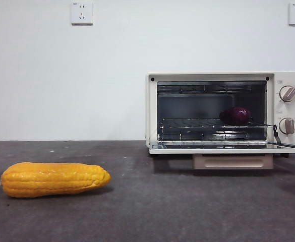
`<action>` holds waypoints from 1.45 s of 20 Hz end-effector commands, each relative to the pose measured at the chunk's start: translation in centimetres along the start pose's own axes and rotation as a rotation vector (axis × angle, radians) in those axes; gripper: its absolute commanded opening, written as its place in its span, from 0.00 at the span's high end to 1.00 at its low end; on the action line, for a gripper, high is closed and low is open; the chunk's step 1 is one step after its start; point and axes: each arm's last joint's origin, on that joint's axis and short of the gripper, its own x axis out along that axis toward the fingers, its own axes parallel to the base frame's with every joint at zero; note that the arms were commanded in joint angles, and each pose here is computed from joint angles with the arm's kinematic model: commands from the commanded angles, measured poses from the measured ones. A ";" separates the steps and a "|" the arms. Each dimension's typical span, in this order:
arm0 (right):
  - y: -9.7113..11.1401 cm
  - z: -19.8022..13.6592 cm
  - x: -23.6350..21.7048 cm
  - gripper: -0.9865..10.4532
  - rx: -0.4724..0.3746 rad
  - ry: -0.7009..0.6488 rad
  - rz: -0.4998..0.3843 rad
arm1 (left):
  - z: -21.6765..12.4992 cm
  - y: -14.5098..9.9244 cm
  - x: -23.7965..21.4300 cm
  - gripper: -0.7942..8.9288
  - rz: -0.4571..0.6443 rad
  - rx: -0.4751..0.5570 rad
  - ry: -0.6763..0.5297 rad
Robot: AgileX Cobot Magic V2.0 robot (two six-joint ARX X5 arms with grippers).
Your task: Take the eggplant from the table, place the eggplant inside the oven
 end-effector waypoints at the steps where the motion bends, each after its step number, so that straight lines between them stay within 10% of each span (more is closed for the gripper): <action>1: 0.6 -1.2 -1.7 0.61 -0.027 -0.014 0.007 | -0.2 0.0 0.1 0.92 -0.006 0.008 0.004; 13: 1.2 -3.4 -3.8 0.93 -0.072 0.002 0.004 | 0.1 0.2 0.3 0.92 -0.001 0.025 -0.015; 29: 2.1 -6.0 -6.5 0.92 -0.061 -0.041 0.052 | -1.4 9.8 12.5 0.92 0.040 -0.159 0.108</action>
